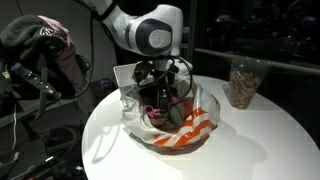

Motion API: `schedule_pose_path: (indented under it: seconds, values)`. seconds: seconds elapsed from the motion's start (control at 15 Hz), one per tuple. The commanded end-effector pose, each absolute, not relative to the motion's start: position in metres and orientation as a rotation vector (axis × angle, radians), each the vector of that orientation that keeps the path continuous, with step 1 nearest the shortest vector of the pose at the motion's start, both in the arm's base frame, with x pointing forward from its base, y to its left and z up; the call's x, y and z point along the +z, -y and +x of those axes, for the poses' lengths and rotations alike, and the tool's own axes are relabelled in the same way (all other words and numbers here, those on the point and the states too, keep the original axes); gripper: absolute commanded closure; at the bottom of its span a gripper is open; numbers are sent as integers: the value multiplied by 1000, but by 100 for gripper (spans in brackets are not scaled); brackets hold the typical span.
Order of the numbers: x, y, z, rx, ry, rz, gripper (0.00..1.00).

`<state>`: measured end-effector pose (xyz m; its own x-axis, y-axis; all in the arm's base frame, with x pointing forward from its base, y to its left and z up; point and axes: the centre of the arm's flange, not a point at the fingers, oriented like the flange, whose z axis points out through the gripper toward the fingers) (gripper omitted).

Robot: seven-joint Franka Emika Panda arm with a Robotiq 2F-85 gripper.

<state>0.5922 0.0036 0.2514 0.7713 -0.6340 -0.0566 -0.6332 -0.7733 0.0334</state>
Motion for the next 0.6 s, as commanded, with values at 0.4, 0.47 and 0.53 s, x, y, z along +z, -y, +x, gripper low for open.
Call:
schedule_pose_path:
  seconds: [0.4, 0.47, 0.53]
  values:
    - [317, -15, 523, -78, 989, 2932, 0]
    - [315, -16, 517, -106, 981, 2923, 0]
    - [311, -17, 513, -130, 970, 2919, 0]
